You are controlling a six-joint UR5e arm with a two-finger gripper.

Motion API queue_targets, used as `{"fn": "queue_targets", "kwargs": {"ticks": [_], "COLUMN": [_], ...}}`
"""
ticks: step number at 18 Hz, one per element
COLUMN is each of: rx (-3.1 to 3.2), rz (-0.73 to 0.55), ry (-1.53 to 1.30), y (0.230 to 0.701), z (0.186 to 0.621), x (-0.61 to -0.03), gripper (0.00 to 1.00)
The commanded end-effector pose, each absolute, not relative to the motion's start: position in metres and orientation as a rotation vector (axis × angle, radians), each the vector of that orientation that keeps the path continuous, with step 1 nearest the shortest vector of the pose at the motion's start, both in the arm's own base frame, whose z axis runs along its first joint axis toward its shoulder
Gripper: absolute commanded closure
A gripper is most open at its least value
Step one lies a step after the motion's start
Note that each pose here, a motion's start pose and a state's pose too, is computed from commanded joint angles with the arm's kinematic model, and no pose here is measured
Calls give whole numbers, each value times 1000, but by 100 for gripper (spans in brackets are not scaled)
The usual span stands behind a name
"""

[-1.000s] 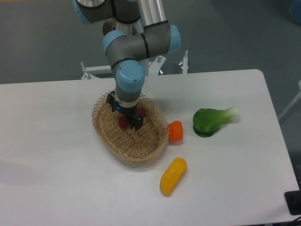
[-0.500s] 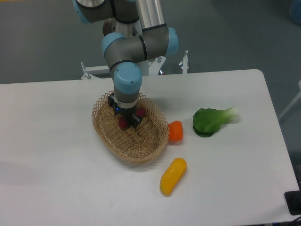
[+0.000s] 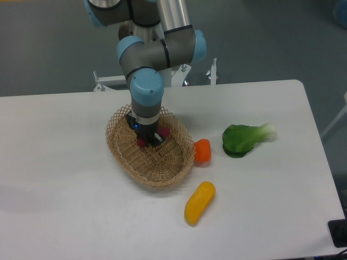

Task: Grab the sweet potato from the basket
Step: 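Lift the held sweet potato out of the basket toward the bok choy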

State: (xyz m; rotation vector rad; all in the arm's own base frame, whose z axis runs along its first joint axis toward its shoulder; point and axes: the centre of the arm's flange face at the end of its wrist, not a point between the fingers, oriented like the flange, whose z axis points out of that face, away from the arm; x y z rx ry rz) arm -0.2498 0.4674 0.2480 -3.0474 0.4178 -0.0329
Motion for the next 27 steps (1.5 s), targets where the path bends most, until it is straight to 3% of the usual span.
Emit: {"fn": "queue_targets", "kwargs": {"ticks": [10, 18, 27], "rx": [-2985, -2990, -3035], "rz": [159, 235, 262], "ry": [180, 311, 469], "y": [442, 387, 386], "z": [313, 326, 331], "x": [-369, -480, -549], "gripper": [95, 94, 92]}}
